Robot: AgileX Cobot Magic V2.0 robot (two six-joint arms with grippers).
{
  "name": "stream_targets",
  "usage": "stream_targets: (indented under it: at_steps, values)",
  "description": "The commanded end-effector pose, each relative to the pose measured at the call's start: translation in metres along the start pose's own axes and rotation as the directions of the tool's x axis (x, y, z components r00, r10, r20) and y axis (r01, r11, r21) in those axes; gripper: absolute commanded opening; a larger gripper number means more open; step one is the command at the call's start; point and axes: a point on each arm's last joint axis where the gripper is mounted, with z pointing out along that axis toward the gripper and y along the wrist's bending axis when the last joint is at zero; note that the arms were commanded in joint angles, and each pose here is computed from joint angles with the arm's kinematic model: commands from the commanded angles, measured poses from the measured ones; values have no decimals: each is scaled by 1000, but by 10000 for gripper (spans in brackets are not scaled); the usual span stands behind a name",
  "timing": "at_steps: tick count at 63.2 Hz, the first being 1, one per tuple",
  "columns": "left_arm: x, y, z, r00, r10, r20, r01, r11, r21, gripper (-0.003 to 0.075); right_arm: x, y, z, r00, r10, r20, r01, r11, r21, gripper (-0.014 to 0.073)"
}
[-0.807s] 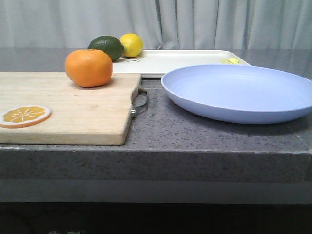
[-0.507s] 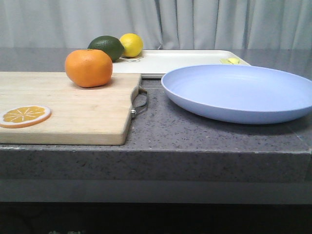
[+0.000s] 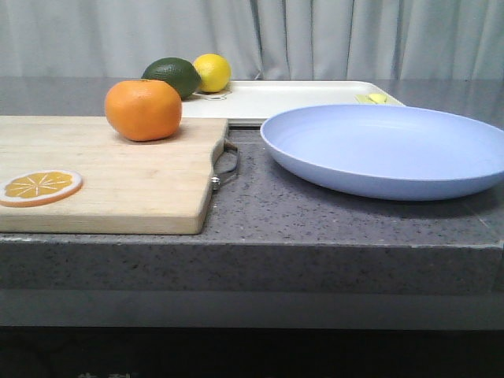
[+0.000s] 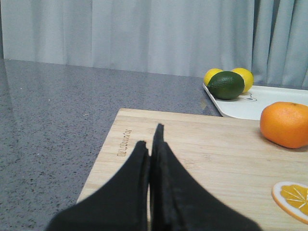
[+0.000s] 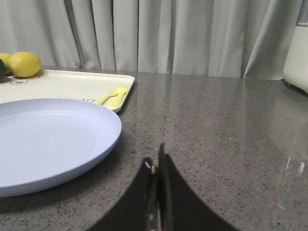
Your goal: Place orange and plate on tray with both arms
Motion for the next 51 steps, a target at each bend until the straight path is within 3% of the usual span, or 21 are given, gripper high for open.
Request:
stream_targets:
  at_steps: [1, 13, 25, 40, 51]
  values:
    - [-6, 0, -2, 995, -19, 96, 19, 1000, 0, -18, -12, 0, -3, 992, 0, 127, 0, 1000, -1, -68]
    - [-30, -1, -6, 976, -20, 218, 19, 1000, 6, -18, -26, 0, -5, 989, -2, 150, 2, 1000, 1, -68]
    - [-88, -8, -17, 969, -10, 245, 4, 1000, 22, -18, -75, 0, -15, 985, -2, 172, 1, 1000, 10, -68]
    - [-157, -17, -16, 997, 8, 81, -11, 999, 35, -18, -135, -1, -13, 999, 1, 54, -2, 1000, 24, -68]
    - [-177, -19, 1, 998, 18, -61, -15, 999, 36, -18, -151, -2, 8, 991, 5, -136, -1, 999, 34, -68]
